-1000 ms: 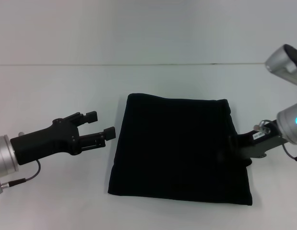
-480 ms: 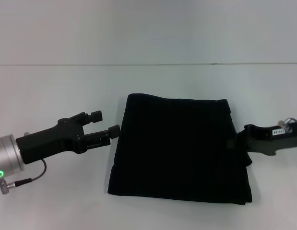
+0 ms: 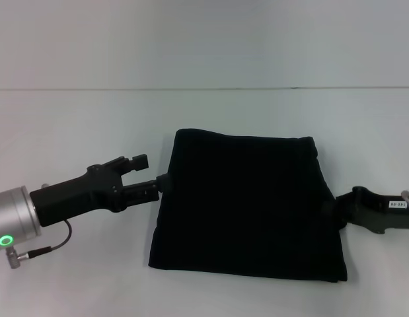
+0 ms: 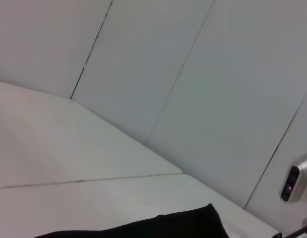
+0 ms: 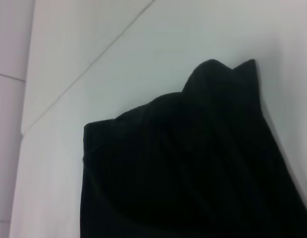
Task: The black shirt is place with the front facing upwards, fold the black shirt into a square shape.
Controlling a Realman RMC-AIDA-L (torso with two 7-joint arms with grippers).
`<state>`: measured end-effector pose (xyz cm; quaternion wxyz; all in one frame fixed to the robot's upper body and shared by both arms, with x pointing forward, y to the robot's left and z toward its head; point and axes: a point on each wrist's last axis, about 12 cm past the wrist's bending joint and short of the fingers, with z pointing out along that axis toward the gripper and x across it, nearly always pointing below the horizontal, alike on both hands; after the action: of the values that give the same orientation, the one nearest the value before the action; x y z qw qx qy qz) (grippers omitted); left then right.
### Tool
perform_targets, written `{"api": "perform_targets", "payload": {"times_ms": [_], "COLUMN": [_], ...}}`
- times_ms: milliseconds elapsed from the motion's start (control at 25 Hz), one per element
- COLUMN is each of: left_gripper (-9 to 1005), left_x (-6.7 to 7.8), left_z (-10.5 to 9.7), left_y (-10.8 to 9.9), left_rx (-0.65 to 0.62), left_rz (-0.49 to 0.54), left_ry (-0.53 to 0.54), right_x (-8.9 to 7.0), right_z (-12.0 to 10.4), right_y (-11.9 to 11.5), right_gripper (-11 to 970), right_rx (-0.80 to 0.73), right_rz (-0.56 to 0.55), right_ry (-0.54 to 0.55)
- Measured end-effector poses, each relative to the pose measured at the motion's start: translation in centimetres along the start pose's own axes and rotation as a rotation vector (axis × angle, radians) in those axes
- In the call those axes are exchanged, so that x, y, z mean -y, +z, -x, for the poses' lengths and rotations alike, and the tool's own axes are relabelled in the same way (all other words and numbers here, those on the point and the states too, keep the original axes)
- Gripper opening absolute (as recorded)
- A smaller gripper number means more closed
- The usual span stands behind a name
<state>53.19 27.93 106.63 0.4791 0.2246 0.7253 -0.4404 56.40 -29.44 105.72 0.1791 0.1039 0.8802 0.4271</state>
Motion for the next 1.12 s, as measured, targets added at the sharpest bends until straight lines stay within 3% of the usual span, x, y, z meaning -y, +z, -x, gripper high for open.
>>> {"api": "perform_targets", "payload": {"times_ms": [560, 1120], "left_gripper": [945, 945], "left_x": [0.0, 0.0], "left_z": [-0.2, -0.3], "left_y": [0.4, 0.6], "left_rx": [0.001, 0.001], "left_rz": [0.01, 0.016], "left_ry": [-0.007, -0.007], "right_x": [2.4, 4.0], "right_z": [-2.0, -3.8], "right_y": [-0.3, -1.3], "right_gripper": [29, 72], "right_rx": [0.134, 0.255], "right_rz": [0.064, 0.153], "right_ry": [0.033, 0.153]}}
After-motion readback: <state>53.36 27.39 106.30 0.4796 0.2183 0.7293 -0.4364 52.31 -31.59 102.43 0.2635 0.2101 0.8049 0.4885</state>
